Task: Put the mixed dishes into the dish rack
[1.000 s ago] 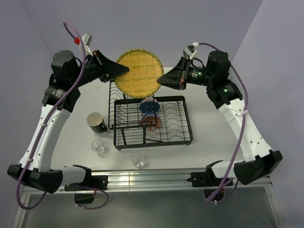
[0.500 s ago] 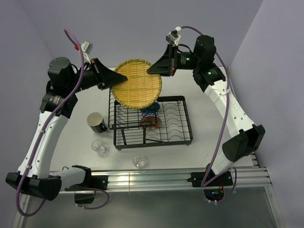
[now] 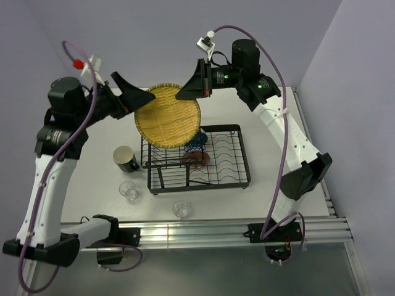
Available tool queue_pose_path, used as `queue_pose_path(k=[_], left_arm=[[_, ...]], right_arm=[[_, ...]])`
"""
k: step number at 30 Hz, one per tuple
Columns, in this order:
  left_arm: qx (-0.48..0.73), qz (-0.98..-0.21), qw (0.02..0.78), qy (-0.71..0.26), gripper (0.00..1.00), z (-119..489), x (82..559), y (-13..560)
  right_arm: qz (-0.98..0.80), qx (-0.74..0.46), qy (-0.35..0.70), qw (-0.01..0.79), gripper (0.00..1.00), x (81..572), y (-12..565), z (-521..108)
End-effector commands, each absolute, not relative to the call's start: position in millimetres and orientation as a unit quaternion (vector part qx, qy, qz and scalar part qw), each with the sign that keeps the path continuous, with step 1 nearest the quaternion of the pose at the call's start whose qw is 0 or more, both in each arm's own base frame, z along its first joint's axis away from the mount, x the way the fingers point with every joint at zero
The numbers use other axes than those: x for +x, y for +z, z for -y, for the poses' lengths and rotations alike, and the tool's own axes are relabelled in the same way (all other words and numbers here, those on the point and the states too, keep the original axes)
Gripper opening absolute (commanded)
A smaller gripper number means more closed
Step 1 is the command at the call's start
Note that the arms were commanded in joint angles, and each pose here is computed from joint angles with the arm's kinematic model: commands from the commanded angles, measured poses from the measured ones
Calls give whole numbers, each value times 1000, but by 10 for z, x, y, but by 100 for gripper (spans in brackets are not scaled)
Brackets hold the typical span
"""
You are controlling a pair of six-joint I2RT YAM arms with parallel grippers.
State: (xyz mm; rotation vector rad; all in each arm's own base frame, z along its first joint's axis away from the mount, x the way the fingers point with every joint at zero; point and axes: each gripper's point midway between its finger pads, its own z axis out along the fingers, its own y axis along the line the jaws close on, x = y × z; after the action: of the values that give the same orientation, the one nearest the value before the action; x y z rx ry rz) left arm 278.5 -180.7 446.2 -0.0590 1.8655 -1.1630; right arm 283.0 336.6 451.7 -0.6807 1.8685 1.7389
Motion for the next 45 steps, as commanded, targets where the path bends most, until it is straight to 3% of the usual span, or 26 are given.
queue_pose_path(k=[1, 5, 14, 19, 45], left_arm=[[-95, -707, 603, -356, 99, 1136, 2513, 4906], [-177, -681, 654, -277, 99, 655, 2378, 4897], [-214, -767, 561, -226, 97, 594, 2327, 4040], [-214, -785, 534, -230, 96, 640, 2253, 3765], [-238, -799, 489, -257, 93, 682, 1901, 3444]], right_arm=[[-661, -311, 577, 365, 0, 3024, 4614, -3308], [-664, -342, 483, 458, 0, 3425, 4504, -3263], [-591, -464, 297, 589, 0, 3830, 4419, -3256], [-547, -485, 264, 629, 0, 3899, 4514, -3269], [-421, -662, 157, 600, 0, 3656, 3970, -3723]])
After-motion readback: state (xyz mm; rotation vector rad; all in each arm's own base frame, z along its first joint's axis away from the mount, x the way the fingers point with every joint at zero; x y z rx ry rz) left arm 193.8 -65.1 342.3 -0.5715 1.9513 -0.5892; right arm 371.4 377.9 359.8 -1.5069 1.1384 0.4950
